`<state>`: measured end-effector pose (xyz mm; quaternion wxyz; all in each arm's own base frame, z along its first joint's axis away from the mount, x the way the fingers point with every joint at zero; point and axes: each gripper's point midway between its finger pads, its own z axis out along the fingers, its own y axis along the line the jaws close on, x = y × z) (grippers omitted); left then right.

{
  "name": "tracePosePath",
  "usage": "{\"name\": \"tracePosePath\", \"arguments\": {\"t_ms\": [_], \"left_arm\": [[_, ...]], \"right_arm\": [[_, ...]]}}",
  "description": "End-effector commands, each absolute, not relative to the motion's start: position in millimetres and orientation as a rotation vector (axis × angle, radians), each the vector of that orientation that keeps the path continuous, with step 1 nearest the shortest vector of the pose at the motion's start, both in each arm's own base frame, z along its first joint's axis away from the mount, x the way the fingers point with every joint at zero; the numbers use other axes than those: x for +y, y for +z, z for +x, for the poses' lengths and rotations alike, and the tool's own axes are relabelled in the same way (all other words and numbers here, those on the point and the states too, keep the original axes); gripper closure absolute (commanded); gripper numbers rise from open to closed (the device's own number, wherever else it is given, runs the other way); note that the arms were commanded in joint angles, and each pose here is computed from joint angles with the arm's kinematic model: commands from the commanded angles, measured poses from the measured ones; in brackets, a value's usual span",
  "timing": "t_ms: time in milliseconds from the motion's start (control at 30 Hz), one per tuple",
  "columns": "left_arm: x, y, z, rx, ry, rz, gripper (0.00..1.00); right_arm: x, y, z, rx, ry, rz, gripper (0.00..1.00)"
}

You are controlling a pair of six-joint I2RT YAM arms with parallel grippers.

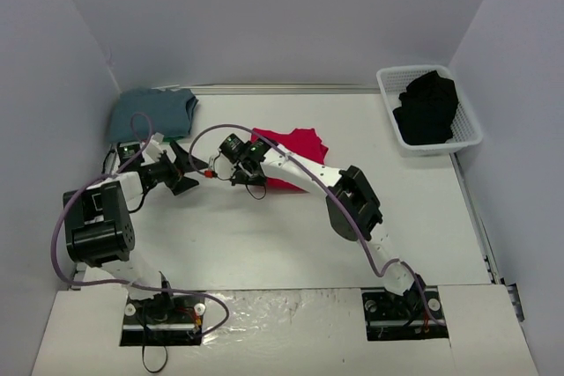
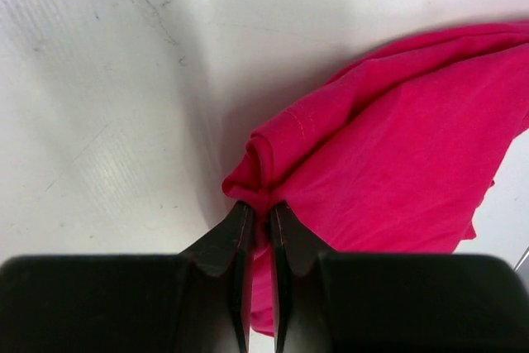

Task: Fold and stack the t-shirts
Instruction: Put the neatly folded tshirt into the corner of the board with the left arm

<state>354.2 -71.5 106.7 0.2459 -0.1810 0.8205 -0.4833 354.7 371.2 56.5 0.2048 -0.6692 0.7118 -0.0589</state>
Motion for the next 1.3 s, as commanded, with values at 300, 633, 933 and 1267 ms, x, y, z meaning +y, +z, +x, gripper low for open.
{"name": "tracePosePath", "arguments": {"t_ms": [300, 633, 933, 1267], "left_arm": [[-153, 105, 405, 2.27, -1.591, -0.369, 0.06], [-221, 68, 394, 2.422, -1.69, -0.347, 0.06], [-246, 60, 377, 2.496, -1.695, -0.289, 0.06], [-248, 58, 366, 2.541, -1.673, -0.203, 0.06]], "right_arm": [[366, 63, 324, 2.014, -0.144, -1.941, 1.0], [356, 61, 324, 2.035, -0.142, -1.942, 1.0], [358, 72, 337, 2.033, -0.137, -1.89, 1.0], [357, 92, 355, 2.021, -0.159, -1.83, 1.0]]}}
